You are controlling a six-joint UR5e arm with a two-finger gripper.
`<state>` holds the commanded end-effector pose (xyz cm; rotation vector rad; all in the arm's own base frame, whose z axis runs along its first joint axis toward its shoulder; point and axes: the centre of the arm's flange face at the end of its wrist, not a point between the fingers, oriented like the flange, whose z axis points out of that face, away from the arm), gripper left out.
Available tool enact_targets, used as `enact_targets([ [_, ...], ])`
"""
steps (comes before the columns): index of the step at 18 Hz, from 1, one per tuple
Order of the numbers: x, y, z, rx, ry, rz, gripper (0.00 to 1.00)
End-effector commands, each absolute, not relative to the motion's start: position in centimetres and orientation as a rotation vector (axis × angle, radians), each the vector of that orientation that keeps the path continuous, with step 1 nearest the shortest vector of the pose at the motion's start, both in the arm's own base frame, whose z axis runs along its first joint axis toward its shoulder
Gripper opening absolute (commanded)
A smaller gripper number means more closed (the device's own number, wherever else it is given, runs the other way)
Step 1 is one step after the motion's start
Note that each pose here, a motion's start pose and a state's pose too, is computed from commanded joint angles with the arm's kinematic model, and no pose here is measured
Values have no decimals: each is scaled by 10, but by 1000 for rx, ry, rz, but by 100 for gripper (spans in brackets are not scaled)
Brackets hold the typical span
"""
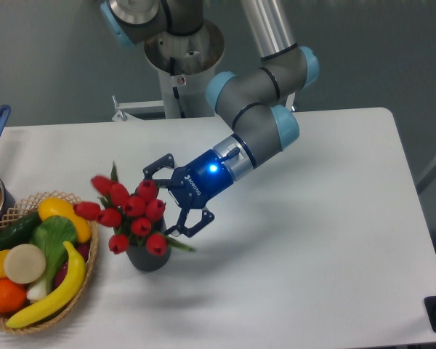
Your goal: Insert the flowers into the vase
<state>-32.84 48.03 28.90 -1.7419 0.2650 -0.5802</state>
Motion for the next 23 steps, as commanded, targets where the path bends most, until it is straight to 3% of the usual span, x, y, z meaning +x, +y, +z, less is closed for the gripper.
enact_targets([
  [10, -317, 466, 320, -1892, 327, -438, 100],
  [16, -316, 446, 340, -2119, 360, -242, 100],
  [23, -366, 353, 407, -2445, 224, 276, 100],
])
